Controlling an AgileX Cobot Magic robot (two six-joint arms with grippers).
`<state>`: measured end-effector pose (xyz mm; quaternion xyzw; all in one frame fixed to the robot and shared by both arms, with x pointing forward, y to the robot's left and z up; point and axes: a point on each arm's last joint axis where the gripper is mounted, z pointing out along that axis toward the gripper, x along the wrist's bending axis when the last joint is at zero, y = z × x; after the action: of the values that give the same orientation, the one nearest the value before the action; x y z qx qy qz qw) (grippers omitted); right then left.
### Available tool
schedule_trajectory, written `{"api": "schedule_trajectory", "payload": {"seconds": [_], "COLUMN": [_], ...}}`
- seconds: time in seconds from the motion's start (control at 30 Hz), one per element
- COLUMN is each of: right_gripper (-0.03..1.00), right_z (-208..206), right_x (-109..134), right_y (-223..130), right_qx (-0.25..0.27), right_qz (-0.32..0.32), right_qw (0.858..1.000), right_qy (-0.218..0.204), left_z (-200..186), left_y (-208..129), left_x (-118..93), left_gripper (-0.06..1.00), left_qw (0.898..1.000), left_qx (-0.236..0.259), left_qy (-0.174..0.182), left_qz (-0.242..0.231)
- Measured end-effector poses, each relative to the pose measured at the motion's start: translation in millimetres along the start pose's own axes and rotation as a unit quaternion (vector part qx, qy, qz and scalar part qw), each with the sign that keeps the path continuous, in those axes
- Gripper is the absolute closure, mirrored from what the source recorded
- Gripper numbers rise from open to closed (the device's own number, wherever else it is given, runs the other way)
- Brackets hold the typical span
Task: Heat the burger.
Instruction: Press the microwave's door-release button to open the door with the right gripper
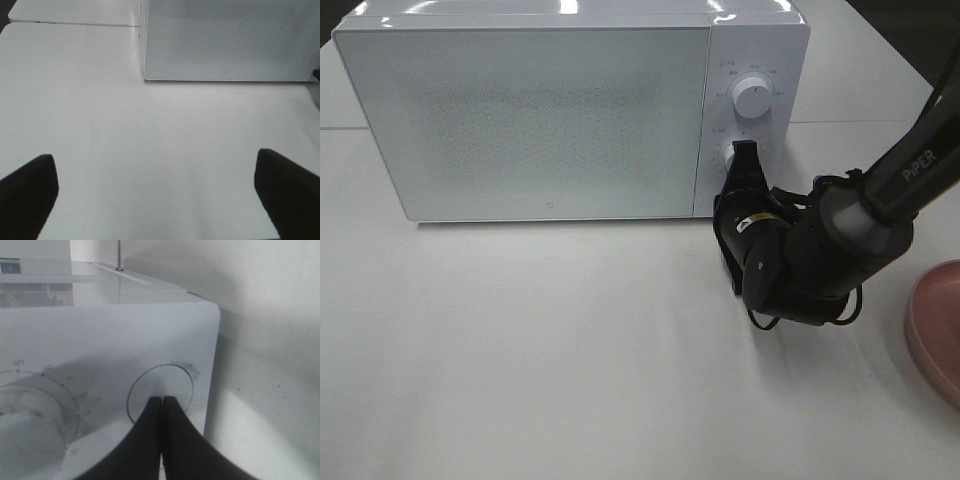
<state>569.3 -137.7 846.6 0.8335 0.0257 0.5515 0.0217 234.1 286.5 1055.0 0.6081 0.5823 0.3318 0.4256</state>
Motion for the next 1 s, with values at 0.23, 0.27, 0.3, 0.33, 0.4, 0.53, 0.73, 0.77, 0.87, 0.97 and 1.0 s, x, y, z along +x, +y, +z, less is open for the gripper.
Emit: {"api": "schedule_trajectory", "payload": {"seconds": [0.23,0.27,0.3,0.33,0.4,0.53,0.73,0.77,0.87,0.97,1.0], "right_gripper": [0.96,0.96,0.96,0.96,0.96,0.96,0.96,0.96,0.96,0.96,0.96], "right_z": [0.3,0.8,2.9,2.9,5.2,6.4,8.8,8.8,11.8,18.0,18.0], "right_x": [-1.1,-0.8,-0.8,-0.8,-0.5,0.0,2.2,2.2,3.3,5.4,5.4], "right_y": [1.9,1.6,0.6,0.6,-0.2,-0.2,-1.6,-1.6,-2.7,-3.2,-3.2], "right_qx": [-0.010,-0.011,-0.012,-0.012,-0.016,-0.020,-0.026,-0.026,-0.032,-0.042,-0.042], "right_qz": [0.003,0.004,0.005,0.005,0.006,0.007,0.006,0.006,0.007,0.011,0.011], "right_qw": [1.000,1.000,1.000,1.000,1.000,1.000,1.000,1.000,0.999,0.999,0.999], "right_qy": [-0.001,-0.001,-0.001,-0.001,0.000,0.000,0.004,0.004,0.003,0.001,0.001], "left_z": [0.0,0.0,0.0,0.0,0.0,0.0,0.0,0.0,0.0,0.0,0.0], "left_y": [0.0,0.0,0.0,0.0,0.0,0.0,0.0,0.0,0.0,0.0,0.0], "left_x": [0.0,0.0,0.0,0.0,0.0,0.0,0.0,0.0,0.0,0.0,0.0], "left_gripper": [-0.05,-0.05,-0.05,-0.05,-0.05,-0.05,-0.05,-0.05,-0.05,-0.05,-0.05], "left_qw": [1.000,1.000,1.000,1.000,1.000,1.000,1.000,1.000,1.000,1.000,1.000], "left_qx": [0.000,0.000,0.000,0.000,0.000,0.000,0.000,0.000,0.000,0.000,0.000], "left_qy": [0.000,0.000,0.000,0.000,0.000,0.000,0.000,0.000,0.000,0.000,0.000], "left_qz": [0.000,0.000,0.000,0.000,0.000,0.000,0.000,0.000,0.000,0.000,0.000]}}
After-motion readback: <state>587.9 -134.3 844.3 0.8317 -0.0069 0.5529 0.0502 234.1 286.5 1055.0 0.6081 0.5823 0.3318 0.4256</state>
